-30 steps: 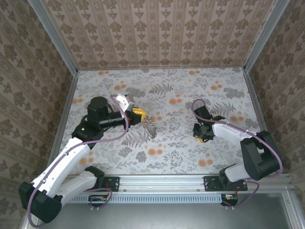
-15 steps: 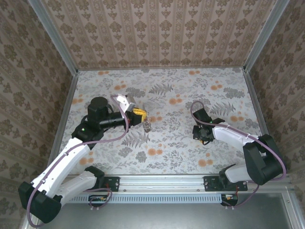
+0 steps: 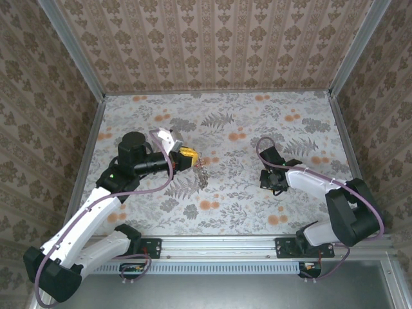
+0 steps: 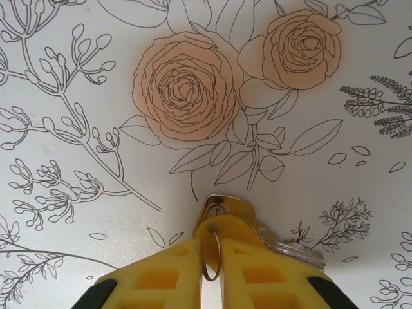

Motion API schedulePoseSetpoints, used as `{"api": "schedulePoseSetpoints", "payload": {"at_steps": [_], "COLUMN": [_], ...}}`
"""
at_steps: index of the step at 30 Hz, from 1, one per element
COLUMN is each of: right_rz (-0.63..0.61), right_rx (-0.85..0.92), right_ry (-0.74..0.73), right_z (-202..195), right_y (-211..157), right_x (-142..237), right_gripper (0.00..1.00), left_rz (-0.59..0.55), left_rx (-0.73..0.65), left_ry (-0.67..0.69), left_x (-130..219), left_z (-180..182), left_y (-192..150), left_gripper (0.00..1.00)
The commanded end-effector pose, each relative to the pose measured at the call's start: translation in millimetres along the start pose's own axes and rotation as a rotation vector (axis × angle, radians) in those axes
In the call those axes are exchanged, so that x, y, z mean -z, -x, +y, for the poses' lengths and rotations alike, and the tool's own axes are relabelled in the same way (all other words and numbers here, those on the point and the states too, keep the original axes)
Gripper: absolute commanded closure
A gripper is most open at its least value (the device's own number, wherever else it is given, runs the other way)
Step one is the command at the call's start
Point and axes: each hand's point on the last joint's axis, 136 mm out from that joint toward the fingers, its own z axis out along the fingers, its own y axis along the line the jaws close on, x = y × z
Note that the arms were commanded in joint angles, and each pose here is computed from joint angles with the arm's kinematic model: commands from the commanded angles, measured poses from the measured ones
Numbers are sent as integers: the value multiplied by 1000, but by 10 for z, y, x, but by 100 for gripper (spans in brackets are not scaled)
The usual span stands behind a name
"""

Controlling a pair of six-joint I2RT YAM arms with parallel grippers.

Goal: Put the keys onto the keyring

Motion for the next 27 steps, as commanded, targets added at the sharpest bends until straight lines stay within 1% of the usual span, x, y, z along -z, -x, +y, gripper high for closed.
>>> {"api": "schedulePoseSetpoints", "payload": {"at_steps": [1,4,8,10,13,15,18,20,23,25,27], "right_rz": [-4,-6,-18,-76,-191,-267,-389,-471,-584,-624,-646], "right_rx": [18,18,30,51,141,217,372,540,761,856,932], "right_ry": [-18,-15,7,50,133,224,419,600,830,947,1020], "right_z": [-22,-17,20,107,309,493,869,1202,1548,1683,1776], "right_y": [-13,-7,-2,93,250,331,365,262,53,-37,-87], "right_x": [-34,-33,-6,159,479,735,1186,1592,2125,2356,2515], "right_gripper": [86,94,99,100,100,100,100,100,98,99,100], "left_rz": [-36,-36,-29,-22,-13,-11,-13,-10,7,17,23], "left_rx": [-31,-32,-28,-21,-15,-18,-35,-51,-71,-91,-121], "left_ry": [-8,-8,-5,-6,-22,-57,-98,-109,-108,-119,-143], "left_x": [35,33,15,5,-3,-9,-7,-2,25,65,128], "left_z": [-54,-51,-27,-16,-23,-74,-139,-163,-183,-232,-323], "left_y": [107,103,84,73,83,105,130,131,130,151,185], "left_gripper": [100,100,100,100,100,100,100,100,100,100,100]}}
